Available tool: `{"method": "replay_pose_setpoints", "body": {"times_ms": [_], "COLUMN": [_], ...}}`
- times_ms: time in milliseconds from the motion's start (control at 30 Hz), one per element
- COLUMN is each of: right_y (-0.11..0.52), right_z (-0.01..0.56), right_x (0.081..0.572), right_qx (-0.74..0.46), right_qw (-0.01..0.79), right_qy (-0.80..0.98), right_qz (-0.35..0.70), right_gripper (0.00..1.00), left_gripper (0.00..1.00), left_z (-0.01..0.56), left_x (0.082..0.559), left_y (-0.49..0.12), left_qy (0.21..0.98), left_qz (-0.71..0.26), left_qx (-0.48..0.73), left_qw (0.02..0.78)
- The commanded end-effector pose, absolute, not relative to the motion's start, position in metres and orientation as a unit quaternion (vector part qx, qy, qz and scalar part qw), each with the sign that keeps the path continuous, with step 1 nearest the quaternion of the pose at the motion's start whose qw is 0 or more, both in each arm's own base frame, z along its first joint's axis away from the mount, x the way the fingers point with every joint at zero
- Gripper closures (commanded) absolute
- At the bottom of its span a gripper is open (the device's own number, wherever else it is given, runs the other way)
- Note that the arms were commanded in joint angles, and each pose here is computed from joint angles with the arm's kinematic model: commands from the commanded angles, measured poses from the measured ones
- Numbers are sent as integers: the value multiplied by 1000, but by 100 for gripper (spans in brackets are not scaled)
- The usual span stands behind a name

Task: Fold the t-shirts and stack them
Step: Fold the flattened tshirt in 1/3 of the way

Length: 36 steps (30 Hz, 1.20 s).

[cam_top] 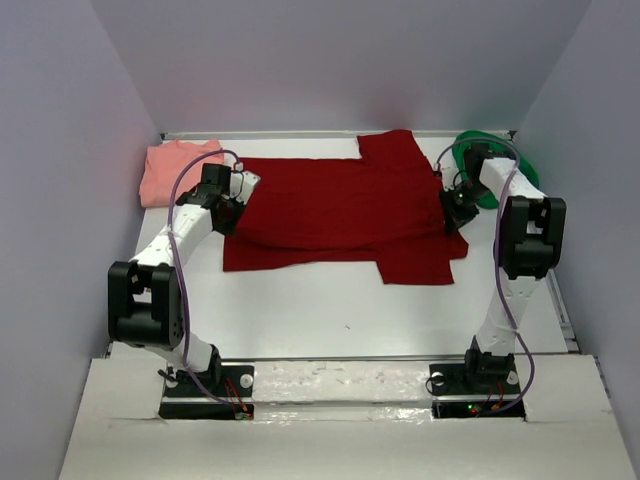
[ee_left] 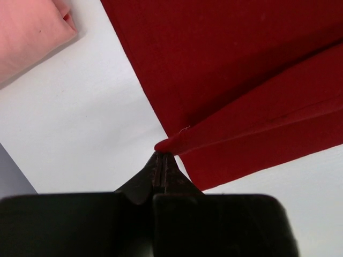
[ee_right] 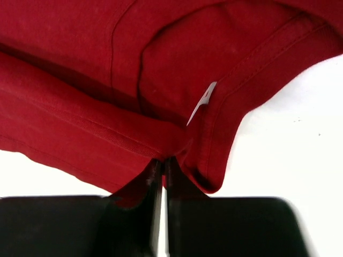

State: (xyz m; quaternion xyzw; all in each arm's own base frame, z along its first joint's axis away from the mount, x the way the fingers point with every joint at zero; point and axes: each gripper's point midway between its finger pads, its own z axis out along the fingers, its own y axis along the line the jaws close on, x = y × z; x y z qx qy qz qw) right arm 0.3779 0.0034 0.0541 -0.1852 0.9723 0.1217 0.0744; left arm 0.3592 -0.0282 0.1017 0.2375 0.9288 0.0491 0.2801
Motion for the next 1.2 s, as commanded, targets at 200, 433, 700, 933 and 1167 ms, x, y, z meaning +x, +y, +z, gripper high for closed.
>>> {"method": "replay_pose_setpoints", "body": {"times_ms": [200, 433, 700, 933, 1167], "right_y": [0, -4, 22, 26, 41], "right_z": [81, 117, 139, 96, 73], "right_x": [404, 406, 384, 367, 354], "right_qx": [-186, -190, -209, -211, -228], "right_qw": [130, 164, 186, 124, 81], "right_qy": [968, 964, 948, 953, 949], "right_qz": [104, 82, 151, 177, 202], "right_gripper": [26, 22, 30, 100, 100], "left_gripper": [100, 100, 100, 100, 100], "left_z": [108, 107, 108, 105, 99], "left_x": [366, 363, 368, 373, 372], "left_y": [-19, -22, -27, -30, -28], "left_qy": [926, 925, 921, 921, 923], "left_qz": [92, 98, 109, 117, 123], "left_qx": [221, 225, 232, 237, 236], "left_qw": [292, 290, 292, 286, 277]}}
